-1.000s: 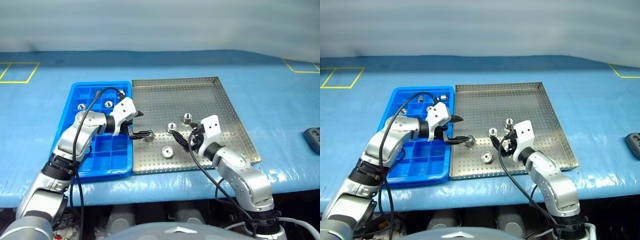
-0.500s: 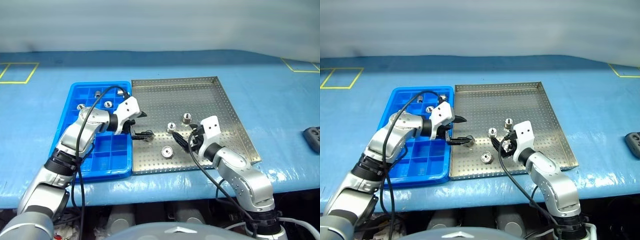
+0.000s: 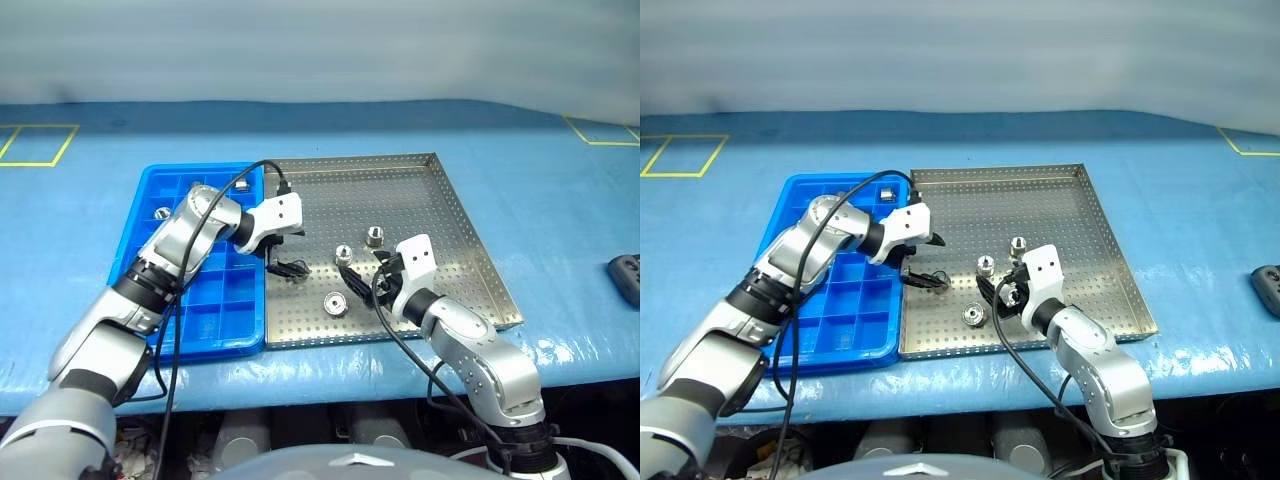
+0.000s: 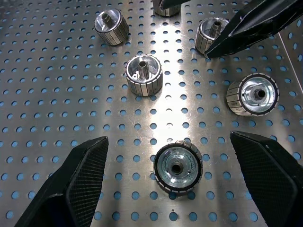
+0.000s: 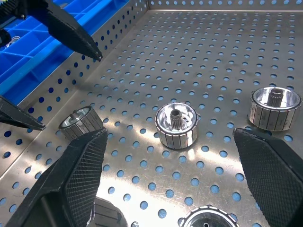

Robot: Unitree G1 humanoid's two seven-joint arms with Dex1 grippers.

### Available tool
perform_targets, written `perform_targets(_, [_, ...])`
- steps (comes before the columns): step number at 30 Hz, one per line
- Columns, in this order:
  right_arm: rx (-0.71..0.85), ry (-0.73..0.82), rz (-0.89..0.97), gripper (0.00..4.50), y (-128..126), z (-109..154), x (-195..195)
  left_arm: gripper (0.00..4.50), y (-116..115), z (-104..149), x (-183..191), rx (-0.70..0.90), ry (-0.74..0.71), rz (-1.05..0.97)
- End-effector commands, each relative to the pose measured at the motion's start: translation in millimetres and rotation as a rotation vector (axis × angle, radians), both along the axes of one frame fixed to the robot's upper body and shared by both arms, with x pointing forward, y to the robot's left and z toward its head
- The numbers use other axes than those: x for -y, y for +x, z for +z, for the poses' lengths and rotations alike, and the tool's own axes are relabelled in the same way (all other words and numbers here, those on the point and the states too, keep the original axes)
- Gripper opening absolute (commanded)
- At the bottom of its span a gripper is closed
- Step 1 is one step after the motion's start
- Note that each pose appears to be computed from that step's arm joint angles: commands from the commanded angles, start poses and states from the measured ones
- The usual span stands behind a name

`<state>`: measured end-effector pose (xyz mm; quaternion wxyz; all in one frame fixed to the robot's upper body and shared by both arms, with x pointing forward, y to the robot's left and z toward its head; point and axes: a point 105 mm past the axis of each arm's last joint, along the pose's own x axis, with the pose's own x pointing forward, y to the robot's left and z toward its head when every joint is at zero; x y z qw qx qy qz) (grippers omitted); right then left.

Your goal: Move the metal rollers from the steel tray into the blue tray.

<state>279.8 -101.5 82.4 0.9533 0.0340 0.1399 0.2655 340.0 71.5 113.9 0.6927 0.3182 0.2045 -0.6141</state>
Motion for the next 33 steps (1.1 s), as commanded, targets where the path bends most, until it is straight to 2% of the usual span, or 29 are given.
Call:
perform_targets(1, [0.077, 0.020, -0.009, 4.47, -1, 18, -1, 4.48, 5, 4, 8, 0.032, 0.064, -0.080])
perform_targets(14, [0.090, 0.041, -0.056, 4.47, -2, 19, 2, 4.48, 14, -10, 6, 0.007, 0.254, -0.212])
perform_targets(26, [0.101, 0.057, -0.078, 4.47, -1, 21, 1, 4.48, 8, -25, 3, -0.025, 0.376, -0.317])
perform_targets(29, [0.104, 0.060, -0.085, 4.50, 0, 21, 2, 3.86, 7, -28, 3, -0.027, 0.389, -0.329])
perform_targets(33, [0.105, 0.067, -0.094, 4.50, 0, 21, 3, 2.53, 4, -30, 2, -0.038, 0.401, -0.340])
